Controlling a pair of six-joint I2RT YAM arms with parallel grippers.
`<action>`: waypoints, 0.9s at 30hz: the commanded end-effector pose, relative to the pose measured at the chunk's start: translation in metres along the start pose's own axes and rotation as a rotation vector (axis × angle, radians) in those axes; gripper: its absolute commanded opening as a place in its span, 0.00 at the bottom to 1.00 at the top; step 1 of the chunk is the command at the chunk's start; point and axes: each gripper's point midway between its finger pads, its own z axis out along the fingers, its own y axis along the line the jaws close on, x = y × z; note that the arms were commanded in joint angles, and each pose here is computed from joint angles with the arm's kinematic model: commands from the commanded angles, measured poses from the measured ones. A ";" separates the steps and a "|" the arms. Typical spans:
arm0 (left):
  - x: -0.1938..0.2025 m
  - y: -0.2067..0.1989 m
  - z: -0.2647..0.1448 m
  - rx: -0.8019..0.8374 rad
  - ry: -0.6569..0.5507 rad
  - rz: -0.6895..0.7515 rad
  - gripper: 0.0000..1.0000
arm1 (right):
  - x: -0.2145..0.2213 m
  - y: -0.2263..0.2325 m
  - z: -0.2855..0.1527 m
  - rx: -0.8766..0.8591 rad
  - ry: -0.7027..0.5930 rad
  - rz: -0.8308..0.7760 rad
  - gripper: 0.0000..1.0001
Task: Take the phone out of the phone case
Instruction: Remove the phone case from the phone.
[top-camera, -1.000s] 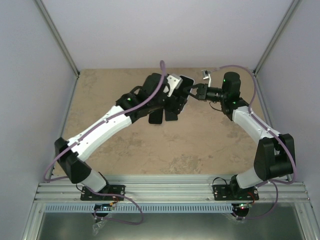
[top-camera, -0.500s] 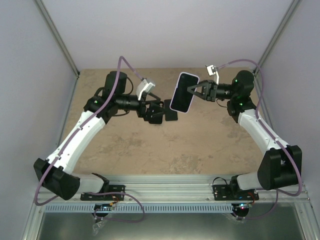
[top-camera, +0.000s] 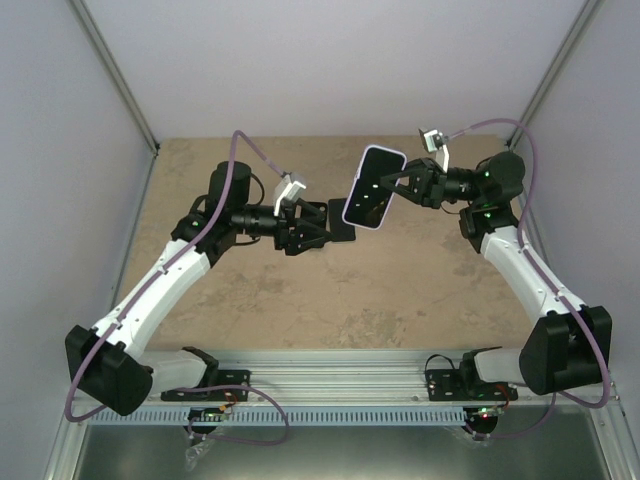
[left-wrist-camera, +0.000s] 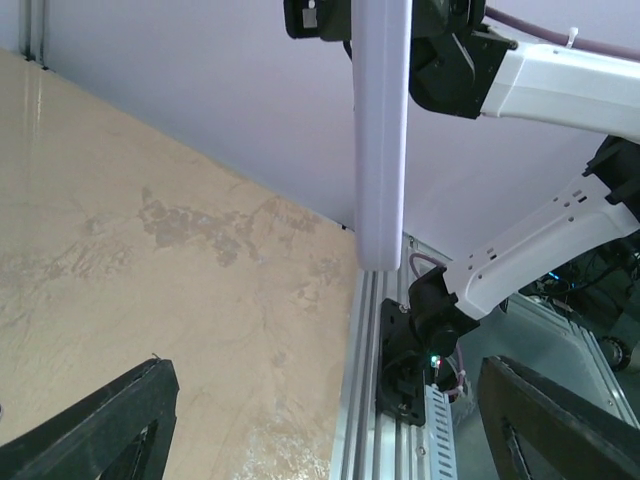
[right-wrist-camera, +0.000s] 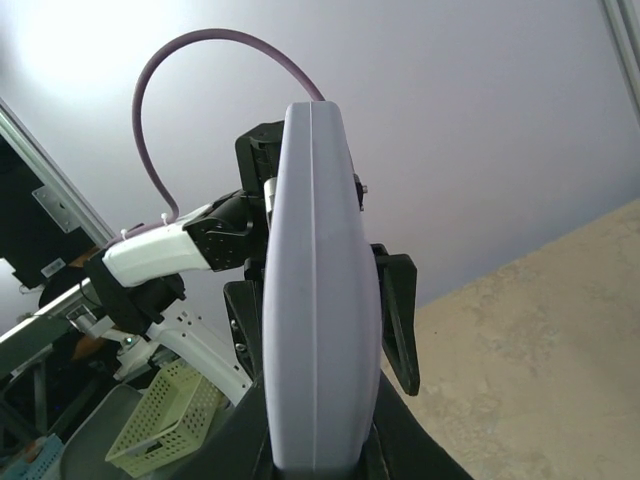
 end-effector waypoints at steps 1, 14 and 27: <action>-0.014 -0.007 -0.001 0.033 -0.051 0.036 0.83 | -0.006 0.015 0.001 -0.018 -0.019 -0.054 0.01; -0.018 -0.006 0.014 0.043 -0.051 0.037 0.70 | -0.003 0.014 0.008 -0.033 -0.010 -0.039 0.00; -0.018 -0.004 0.020 0.048 -0.047 0.023 0.66 | -0.002 0.014 0.010 -0.042 -0.008 -0.042 0.01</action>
